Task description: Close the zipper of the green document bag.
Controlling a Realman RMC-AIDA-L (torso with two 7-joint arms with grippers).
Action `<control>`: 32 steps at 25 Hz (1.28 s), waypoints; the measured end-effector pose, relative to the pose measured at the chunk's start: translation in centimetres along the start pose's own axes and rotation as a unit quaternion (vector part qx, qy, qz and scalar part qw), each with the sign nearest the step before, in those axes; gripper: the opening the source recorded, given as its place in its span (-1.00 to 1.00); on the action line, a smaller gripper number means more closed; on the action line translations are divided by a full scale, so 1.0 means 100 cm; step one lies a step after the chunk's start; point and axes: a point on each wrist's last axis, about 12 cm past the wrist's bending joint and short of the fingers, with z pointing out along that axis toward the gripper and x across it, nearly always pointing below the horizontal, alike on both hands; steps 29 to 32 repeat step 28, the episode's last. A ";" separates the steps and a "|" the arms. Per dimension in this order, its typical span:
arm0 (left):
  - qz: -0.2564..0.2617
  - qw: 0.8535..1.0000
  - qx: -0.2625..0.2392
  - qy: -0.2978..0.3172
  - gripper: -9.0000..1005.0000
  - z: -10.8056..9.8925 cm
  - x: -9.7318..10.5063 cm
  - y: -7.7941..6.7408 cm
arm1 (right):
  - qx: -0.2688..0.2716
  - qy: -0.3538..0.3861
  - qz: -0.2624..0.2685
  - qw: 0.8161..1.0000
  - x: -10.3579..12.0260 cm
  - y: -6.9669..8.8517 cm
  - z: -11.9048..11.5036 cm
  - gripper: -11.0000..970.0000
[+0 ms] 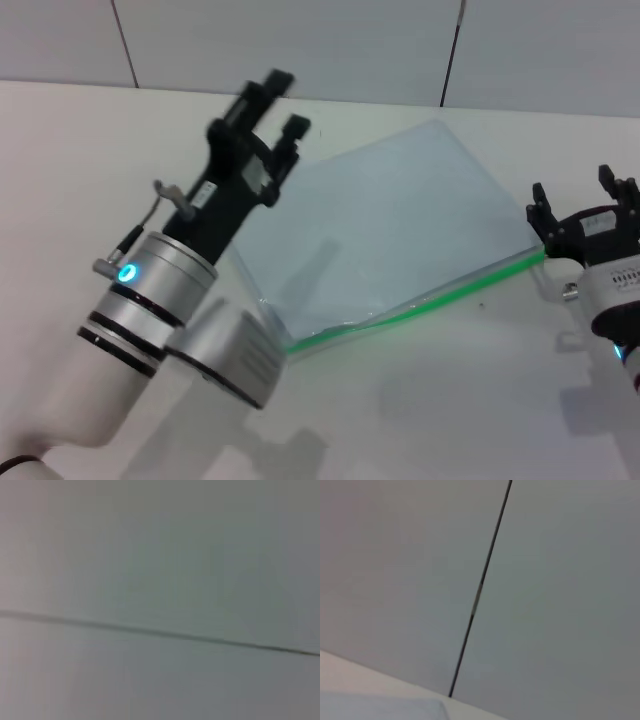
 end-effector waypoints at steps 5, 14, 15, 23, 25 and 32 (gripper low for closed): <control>-0.071 0.995 -0.035 0.053 0.27 0.002 0.013 0.008 | 0.005 -0.008 0.028 1.000 -0.010 0.005 0.005 0.62; -0.211 0.959 -0.110 0.155 0.26 0.008 0.040 0.020 | 0.013 -0.026 0.075 0.997 -0.031 0.012 0.017 0.62; -0.230 0.952 -0.122 0.162 0.26 0.008 0.042 0.021 | 0.015 -0.028 0.085 0.996 -0.033 0.012 0.018 0.62; -0.339 0.915 -0.154 0.155 0.26 0.002 0.041 0.022 | 0.025 -0.036 0.124 0.991 -0.037 0.006 0.025 0.62; -0.362 0.906 -0.157 0.156 0.26 -0.001 0.042 0.022 | 0.031 -0.036 0.128 0.991 -0.038 0.004 0.026 0.62; -0.382 0.897 -0.157 0.157 0.26 -0.003 0.044 0.020 | 0.032 -0.037 0.131 0.990 -0.040 0.003 0.028 0.62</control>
